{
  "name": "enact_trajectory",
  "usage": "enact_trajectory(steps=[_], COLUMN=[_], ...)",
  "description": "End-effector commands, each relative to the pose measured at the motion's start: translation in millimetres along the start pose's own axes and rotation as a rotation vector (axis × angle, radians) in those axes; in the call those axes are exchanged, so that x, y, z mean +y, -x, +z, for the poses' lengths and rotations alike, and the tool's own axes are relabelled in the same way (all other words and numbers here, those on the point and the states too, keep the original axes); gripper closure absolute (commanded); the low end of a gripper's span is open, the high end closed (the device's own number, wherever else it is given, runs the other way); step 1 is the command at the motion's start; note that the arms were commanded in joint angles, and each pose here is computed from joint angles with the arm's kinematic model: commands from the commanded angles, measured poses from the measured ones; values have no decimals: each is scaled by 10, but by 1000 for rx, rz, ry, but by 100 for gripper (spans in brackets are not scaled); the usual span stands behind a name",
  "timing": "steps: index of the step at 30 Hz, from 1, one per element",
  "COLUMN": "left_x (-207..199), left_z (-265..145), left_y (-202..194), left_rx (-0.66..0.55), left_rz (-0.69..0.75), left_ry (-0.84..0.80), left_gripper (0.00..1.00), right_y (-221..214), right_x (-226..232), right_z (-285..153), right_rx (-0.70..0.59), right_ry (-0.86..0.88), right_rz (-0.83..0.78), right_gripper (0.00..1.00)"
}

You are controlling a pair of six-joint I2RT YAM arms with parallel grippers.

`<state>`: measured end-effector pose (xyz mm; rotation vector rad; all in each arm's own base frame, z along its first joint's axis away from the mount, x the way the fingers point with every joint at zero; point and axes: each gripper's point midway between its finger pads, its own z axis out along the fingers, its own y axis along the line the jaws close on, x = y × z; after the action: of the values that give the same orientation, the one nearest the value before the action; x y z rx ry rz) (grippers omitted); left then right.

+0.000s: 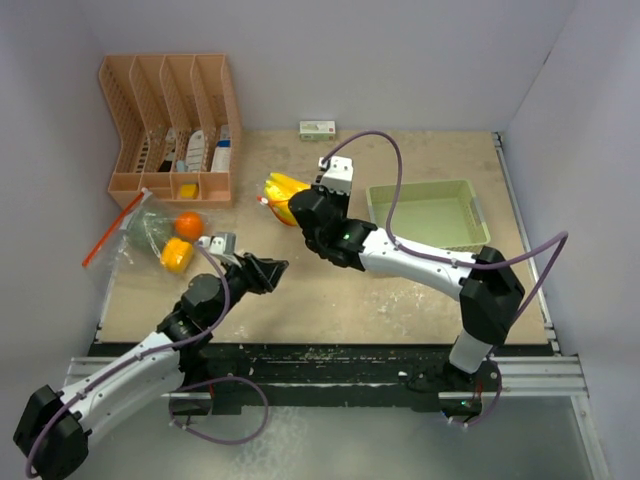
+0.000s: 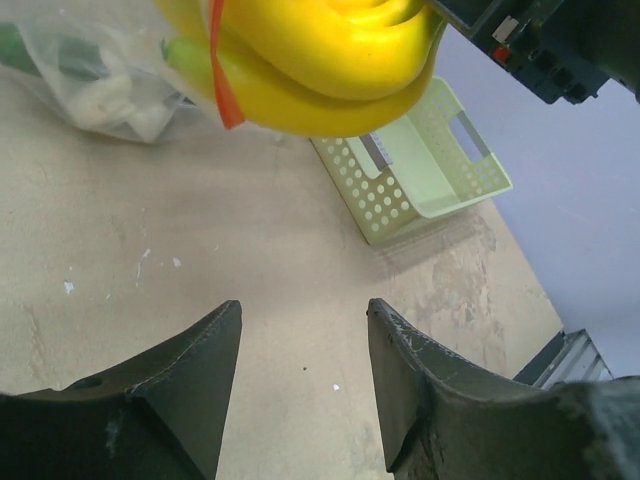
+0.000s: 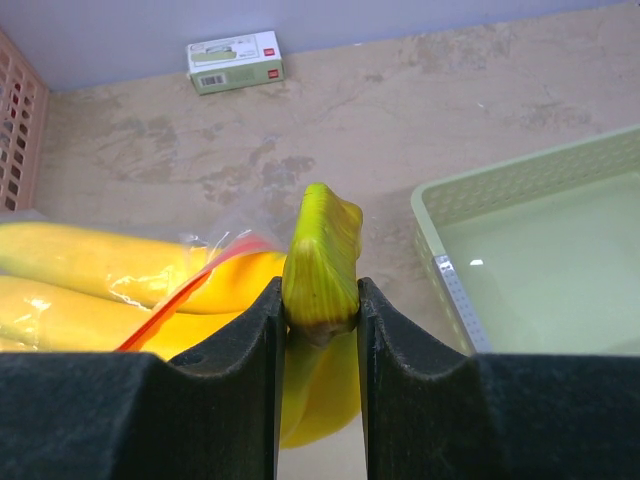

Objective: Place the food in the zip-top bag and seal the zipper
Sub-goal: Place the fake fruit in the zipper food storage bag.

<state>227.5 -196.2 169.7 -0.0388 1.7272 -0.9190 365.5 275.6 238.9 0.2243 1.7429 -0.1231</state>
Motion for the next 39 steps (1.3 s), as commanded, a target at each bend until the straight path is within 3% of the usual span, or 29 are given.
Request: enact_trajectory(steps=[1, 6, 11, 15, 18, 23, 31, 36, 39], left_x=[16, 205, 149, 38, -25, -16, 57, 125, 128], left_z=[47, 205, 492, 553, 564, 646, 747, 725, 726], left_y=[151, 362, 508, 627, 722, 809, 769, 689, 694], left_rx=[-101, -260, -319, -400, -435, -458, -461, -450, -457], left_rz=[-76, -137, -159, -200, -230, -230, -209, -213, -196], left_ry=[15, 105, 110, 33, 7, 38, 72, 83, 82], left_gripper=[43, 42, 37, 41, 33, 32, 43, 57, 73], right_y=[338, 349, 336, 341, 324, 307, 307, 300, 298], right_x=[69, 108, 134, 130, 126, 118, 98, 93, 82], right_z=[15, 22, 27, 20, 16, 9, -3, -7, -10], right_rx=[-48, -49, -45, -44, -41, -37, -34, -33, -32], right_ry=[9, 19, 26, 30, 35, 41, 42, 44, 42], right_rz=[82, 79, 77, 77, 76, 78, 84, 86, 88], right_gripper=[100, 100, 100, 100, 100, 100, 100, 100, 100])
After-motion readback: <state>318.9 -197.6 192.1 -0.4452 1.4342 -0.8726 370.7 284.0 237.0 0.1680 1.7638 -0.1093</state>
